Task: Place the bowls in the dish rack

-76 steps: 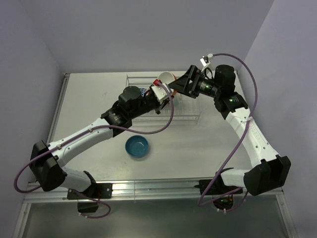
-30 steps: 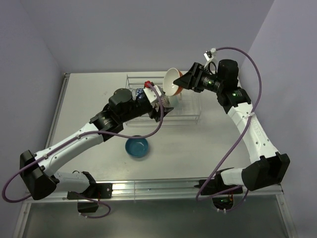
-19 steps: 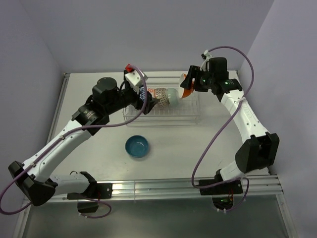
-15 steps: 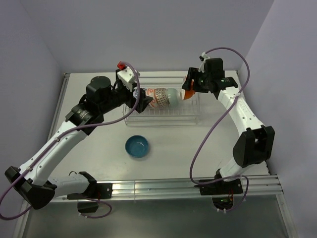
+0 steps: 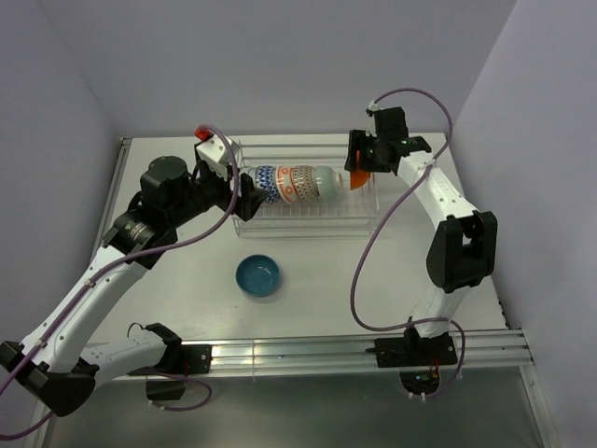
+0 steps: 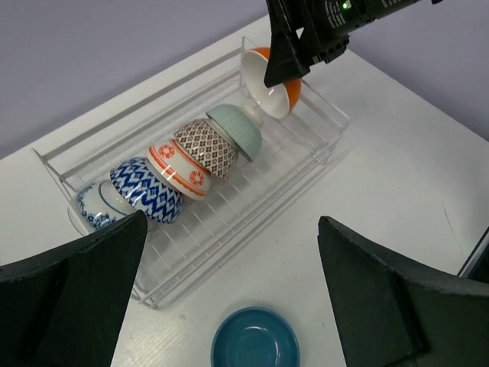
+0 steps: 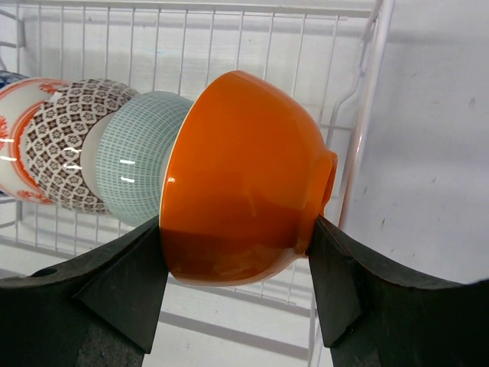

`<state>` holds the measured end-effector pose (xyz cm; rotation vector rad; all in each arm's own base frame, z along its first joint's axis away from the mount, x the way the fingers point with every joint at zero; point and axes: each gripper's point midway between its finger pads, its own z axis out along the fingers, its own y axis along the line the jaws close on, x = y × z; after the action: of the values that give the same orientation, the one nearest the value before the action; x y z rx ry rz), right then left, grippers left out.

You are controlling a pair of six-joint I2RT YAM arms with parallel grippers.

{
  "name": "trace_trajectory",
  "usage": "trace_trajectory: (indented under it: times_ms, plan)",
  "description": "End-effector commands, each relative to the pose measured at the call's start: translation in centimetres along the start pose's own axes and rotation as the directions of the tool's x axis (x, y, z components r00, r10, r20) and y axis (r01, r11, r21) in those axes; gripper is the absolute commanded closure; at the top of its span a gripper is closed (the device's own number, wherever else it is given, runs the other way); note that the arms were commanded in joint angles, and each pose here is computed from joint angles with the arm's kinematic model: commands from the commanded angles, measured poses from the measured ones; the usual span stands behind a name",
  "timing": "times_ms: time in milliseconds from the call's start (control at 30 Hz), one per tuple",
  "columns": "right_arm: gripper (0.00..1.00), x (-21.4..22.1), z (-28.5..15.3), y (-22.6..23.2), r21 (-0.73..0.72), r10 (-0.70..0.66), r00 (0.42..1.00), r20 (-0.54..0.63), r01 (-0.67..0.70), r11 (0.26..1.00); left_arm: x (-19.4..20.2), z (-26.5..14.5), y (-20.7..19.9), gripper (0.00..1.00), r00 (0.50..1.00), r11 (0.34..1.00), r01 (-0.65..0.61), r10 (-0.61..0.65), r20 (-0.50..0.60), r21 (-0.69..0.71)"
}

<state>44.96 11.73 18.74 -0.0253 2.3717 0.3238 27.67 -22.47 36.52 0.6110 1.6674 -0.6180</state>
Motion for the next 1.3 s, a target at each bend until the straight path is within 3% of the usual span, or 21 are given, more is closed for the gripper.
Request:
trace_trajectory:
  times_ms: [0, 500, 667, 733, 800, 867, 1133, 1167, 1267]
  plan:
    - [1.0, -2.9, -0.3, 0.7, 0.025, -0.057, 0.995, 0.079, 0.055, 0.998, -0.4, -0.6, 0.2, 0.0, 1.0, 1.0, 0.012, -0.012, 0.017, -0.008]
    - [1.0, -0.2, 2.9, 0.6, 0.045, -0.084, 0.996, -0.033, 0.085, 0.995, 0.1, -0.5, -0.2, 0.0, 1.0, 1.0, 0.012, -0.013, 0.007, 0.019]
    - [0.93, -0.1, 3.3, 1.0, 0.024, -0.076, 0.996, -0.047, 0.077, 0.997, 0.5, -0.6, -0.2, 0.0, 1.0, 1.0, 0.011, -0.011, 0.001, 0.017]
    - [0.84, 0.1, 3.4, 1.2, 0.016, -0.077, 0.995, -0.062, 0.078, 0.997, 0.6, -0.6, -0.1, 0.01, 1.0, 1.0, 0.008, -0.008, 0.0, 0.015]
    - [0.63, 0.1, 3.6, 1.2, 0.014, -0.069, 0.995, -0.069, 0.07, 0.997, 0.7, -0.6, -0.1, 0.01, 1.0, 1.0, 0.007, -0.007, -0.003, 0.017]
    - [0.54, 0.3, 3.8, 1.3, 0.008, -0.068, 0.994, -0.082, 0.069, 0.998, 0.7, -0.8, -0.2, 0.01, 1.0, 1.0, 0.007, -0.007, -0.002, 0.018]
    - [0.47, 0.7, 4.0, 1.3, 0.01, -0.067, 0.993, -0.102, 0.068, 0.998, 0.8, -1.0, -0.4, 0.0, 1.0, 1.0, 0.002, -0.002, -0.002, 0.026]
    - [0.35, 0.8, 4.1, 1.3, 0.01, -0.068, 0.992, -0.107, 0.069, 0.998, 0.8, -1.1, -0.4, 0.0, 1.0, 1.0, 0.003, -0.003, -0.002, 0.028]
    - [0.18, 0.6, 3.8, 1.5, 0.007, -0.066, 0.993, -0.102, 0.068, 0.998, 0.9, -1.1, -0.4, 0.0, 1.0, 1.0, 0.003, -0.003, -0.005, 0.026]
